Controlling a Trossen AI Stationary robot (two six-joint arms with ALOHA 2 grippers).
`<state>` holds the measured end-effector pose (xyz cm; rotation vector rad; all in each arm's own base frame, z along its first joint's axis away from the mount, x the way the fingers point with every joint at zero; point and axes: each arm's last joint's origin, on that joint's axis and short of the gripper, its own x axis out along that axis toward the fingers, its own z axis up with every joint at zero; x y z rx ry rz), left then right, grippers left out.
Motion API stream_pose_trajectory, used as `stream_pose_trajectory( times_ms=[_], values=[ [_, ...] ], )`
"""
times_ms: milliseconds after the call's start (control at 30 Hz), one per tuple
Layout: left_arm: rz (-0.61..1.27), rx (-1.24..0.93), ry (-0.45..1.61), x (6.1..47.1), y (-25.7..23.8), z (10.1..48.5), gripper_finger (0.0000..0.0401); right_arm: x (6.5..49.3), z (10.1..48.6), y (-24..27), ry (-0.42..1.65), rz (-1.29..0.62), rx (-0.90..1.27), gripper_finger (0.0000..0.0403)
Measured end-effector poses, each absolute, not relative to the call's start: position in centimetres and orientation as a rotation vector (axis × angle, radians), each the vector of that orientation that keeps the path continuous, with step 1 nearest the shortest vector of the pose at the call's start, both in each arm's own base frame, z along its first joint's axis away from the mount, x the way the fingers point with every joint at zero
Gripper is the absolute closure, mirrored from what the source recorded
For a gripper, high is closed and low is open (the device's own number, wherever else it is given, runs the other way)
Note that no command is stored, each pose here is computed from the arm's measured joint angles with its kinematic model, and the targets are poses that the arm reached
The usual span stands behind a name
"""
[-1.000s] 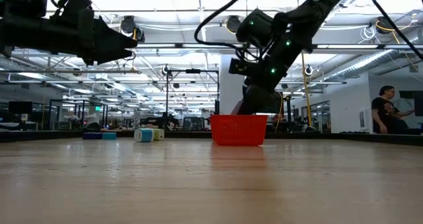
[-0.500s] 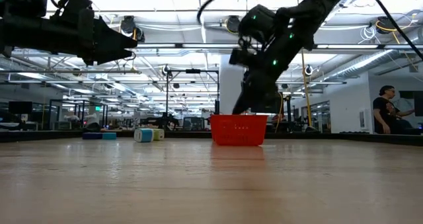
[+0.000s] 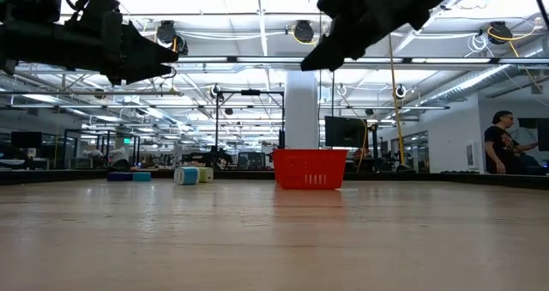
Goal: Pick & Place Office items
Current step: Put the blue digital clock into the bottom red basket
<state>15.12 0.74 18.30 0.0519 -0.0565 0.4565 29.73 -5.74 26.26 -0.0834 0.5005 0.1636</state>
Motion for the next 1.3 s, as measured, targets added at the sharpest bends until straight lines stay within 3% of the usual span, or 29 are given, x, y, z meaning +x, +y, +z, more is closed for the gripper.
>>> stream_pose_trajectory(
  times_ms=[433, 700, 867, 1033, 1300],
  values=[
    [0.382, -0.164, -0.104, 15.2, 0.6, 18.3, 0.0029, 25.3, 24.3, -6.3, 0.088, 0.068, -0.059, 0.0308],
    [0.643, -0.386, -0.116, 15.2, 1.5, 18.2, 0.0047, 23.3, 23.0, -6.4, 0.020, -0.062, -0.158, 0.0308],
    [0.752, -0.396, 0.070, 15.9, 2.3, 18.7, 0.0045, 22.7, 23.1, -6.2, 0.006, -0.060, -0.164, 0.0309],
    [0.990, -0.523, 0.250, 15.3, 4.0, 20.1, 0.0043, 22.5, 23.4, -6.5, 0.001, -0.146, -0.150, 0.0303],
    [1.305, -0.656, 0.513, 13.9, 7.9, 19.0, 0.0043, 21.7, 24.6, -8.3, -0.103, -0.327, -0.135, 0.0258]
  ],
)
